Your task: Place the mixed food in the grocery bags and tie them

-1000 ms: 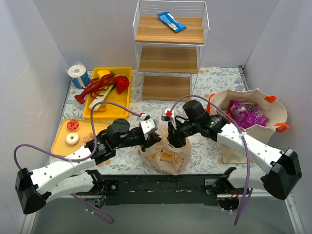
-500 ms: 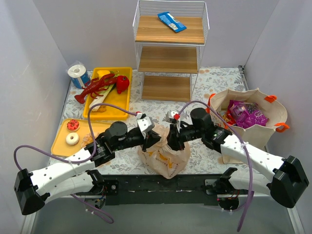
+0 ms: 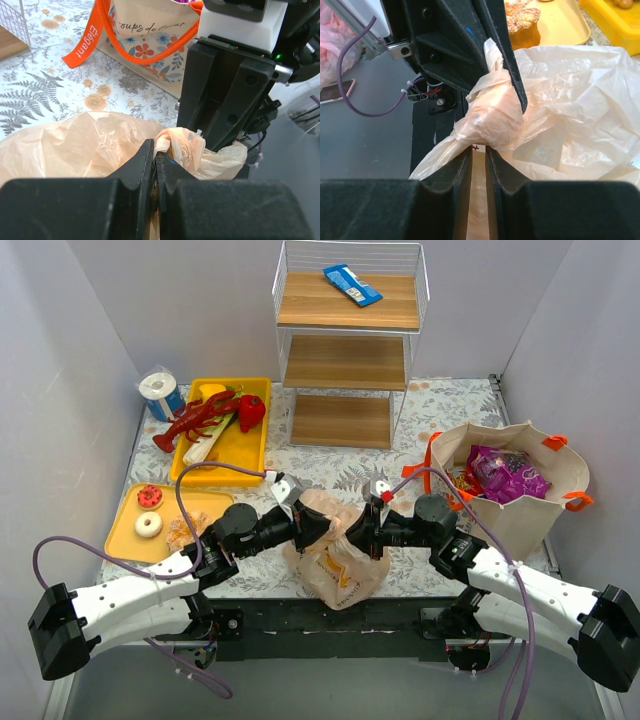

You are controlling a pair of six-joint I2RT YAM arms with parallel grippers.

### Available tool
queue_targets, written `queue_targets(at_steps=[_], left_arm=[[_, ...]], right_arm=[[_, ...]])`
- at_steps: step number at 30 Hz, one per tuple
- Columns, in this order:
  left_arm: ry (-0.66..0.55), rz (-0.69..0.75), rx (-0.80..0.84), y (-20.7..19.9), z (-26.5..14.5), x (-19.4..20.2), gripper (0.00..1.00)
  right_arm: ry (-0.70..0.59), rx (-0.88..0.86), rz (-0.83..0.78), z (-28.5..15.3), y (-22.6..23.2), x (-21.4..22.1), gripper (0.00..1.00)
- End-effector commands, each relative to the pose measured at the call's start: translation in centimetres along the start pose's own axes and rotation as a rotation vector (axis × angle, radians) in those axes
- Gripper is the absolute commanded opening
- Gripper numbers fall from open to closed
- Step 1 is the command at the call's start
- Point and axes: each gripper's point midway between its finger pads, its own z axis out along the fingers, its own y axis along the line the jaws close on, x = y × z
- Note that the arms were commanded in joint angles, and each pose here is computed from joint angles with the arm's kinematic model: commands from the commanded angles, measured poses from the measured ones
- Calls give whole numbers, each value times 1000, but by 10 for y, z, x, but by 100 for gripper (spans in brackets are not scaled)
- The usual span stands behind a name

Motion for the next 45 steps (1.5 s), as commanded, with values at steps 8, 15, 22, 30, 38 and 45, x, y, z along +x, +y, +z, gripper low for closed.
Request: queue_targets(at_steps=[8, 15, 22, 30, 38, 45], left_arm=[[-133, -107, 95, -25, -9, -24, 0], [-117, -100, 26, -8, -9, -5, 0], [-174, -111, -81, 14, -10, -5, 0], [-214, -153, -119, 21, -9, -6, 0], [-196, -228, -102, 11, -5, -3, 0], [-171, -326, -83, 2, -13, -2, 0]], right_arm=[[-96, 144, -18, 6, -22, -7, 11], [-54, 2, -45, 21, 8, -12, 6], [-63, -52, -30, 27, 32, -11, 6], [-88, -103, 3, 30, 45, -9, 6], [-200, 50, -25, 28, 22, -19, 8], [-304, 209, -63, 8, -1, -30, 16]])
